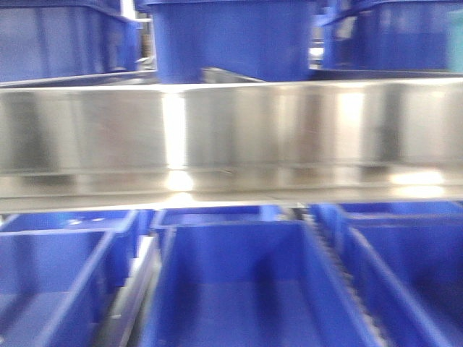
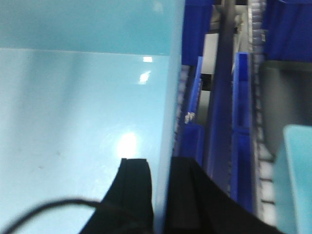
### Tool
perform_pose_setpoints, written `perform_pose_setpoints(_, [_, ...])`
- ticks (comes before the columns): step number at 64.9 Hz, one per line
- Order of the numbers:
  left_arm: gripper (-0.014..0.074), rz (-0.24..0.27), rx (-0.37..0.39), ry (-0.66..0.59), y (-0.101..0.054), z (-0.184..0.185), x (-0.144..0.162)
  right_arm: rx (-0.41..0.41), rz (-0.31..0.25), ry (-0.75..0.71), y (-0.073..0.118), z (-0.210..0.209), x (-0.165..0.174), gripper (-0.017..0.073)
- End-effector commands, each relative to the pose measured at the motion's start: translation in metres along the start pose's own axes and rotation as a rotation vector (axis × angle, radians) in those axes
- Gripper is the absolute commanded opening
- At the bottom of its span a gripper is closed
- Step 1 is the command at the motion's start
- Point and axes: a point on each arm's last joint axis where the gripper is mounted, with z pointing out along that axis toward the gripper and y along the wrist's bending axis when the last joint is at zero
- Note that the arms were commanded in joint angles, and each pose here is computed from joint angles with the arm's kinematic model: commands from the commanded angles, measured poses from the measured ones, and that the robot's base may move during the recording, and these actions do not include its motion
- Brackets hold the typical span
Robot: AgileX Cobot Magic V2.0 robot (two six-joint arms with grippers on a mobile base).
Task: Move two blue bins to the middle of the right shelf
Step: 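Lift the held light blue bin off the shelf with both grippers, then drive the base away from the shelf, holding the bin in both grippers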
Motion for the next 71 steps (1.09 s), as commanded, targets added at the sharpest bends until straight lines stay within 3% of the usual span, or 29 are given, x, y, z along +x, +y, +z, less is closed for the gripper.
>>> perform_pose_setpoints(1, [-0.0111, 0.024, -0.015, -0.039, 0.003, -0.01, -0.004, 0.057, -0.027, -0.085, -0.008, 0.0, -0.009, -0.0152])
perform_pose_setpoints(41, [-0.0111, 0.024, -0.012, -0.05, 0.002, -0.01, -0.005, 0.061, -0.017, -0.071, -0.015, 0.032, -0.01, -0.0152])
perform_pose_setpoints(71, [-0.0111, 0.025, -0.013, -0.054, 0.002, -0.01, -0.005, 0.062, -0.017, -0.073, -0.015, 0.032, -0.011, -0.0152])
